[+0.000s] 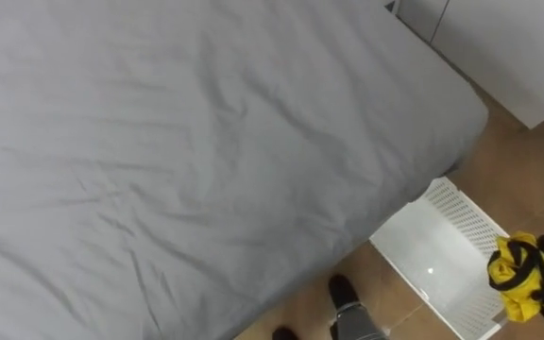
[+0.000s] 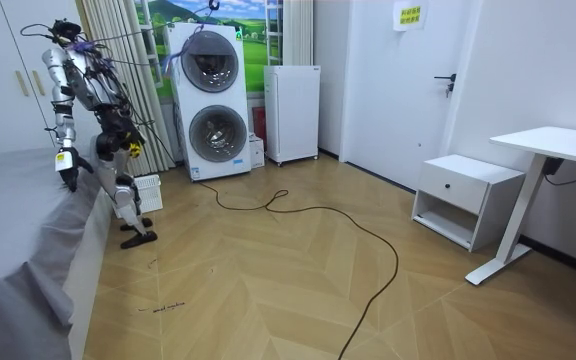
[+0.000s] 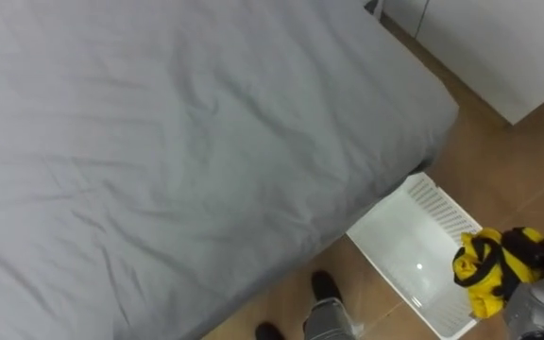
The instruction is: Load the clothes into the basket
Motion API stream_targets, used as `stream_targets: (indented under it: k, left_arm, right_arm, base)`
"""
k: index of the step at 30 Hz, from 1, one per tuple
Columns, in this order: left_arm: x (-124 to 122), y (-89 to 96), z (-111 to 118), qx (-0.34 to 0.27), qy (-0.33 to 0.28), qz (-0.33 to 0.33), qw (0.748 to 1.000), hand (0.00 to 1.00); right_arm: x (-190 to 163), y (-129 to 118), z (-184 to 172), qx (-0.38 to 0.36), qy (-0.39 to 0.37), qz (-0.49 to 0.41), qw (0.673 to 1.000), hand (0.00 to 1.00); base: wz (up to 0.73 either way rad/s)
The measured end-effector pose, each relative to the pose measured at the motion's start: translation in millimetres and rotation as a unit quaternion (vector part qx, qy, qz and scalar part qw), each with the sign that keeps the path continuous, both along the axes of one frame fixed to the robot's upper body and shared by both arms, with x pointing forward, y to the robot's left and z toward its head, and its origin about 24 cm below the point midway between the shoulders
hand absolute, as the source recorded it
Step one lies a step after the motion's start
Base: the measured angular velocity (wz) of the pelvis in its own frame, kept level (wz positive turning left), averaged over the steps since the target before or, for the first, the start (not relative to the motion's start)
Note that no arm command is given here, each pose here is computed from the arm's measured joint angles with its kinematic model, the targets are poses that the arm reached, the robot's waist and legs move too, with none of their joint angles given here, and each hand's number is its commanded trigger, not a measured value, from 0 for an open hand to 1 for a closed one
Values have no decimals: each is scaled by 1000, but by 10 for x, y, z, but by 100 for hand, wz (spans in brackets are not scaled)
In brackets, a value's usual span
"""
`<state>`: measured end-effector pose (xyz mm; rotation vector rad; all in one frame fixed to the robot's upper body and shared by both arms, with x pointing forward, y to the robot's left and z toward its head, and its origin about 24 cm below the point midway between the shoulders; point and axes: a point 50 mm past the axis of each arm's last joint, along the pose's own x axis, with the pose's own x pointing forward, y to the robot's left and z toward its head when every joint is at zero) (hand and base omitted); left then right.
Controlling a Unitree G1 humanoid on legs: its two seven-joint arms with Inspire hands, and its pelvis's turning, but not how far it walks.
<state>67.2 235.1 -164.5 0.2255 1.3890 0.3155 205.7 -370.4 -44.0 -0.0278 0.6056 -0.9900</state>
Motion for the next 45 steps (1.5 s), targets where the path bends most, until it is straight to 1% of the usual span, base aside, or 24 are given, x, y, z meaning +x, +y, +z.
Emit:
stream_targets:
  k: [4,15,22,26,32,38,40,44,45]
  left_arm:
    - [-4,-4,-2,-5,-4,15,1000,0]
    - [-9,4,-3,-3,-11,22,1000,0]
    - [-21,112,20,11,-13,21,1000,0]
    - [-19,140,28,15,-13,15,1000,0]
    - [-114,163,21,12,-6,15,1000,0]
    - [-184,245,42,28,1,-17,999,0]
    - [-202,289,58,37,0,-24,999,0]
    - [-214,362,81,47,0,-21,999,0]
    - [-216,387,94,53,-2,-24,998,0]
  right_arm:
    - [3,-1,5,2,-9,-4,1000,0]
    - [-10,6,-3,-6,-11,-7,1000,0]
    - [-120,5,-82,-3,11,-27,1000,0]
    - [-173,7,-114,-6,22,-25,999,0]
    - [-331,4,-203,2,39,-38,999,0]
    - [-690,17,-379,7,85,-48,995,0]
    - [-837,86,-480,19,103,-51,993,0]
    - [-867,212,-566,37,104,-47,993,0]
    - [-896,274,-609,43,108,-39,992,0]
  base:
    - [3]
    - [0]
    - [2]
    - [9]
    - [11]
    - [18]
    - [22]
    - [26]
    - [38]
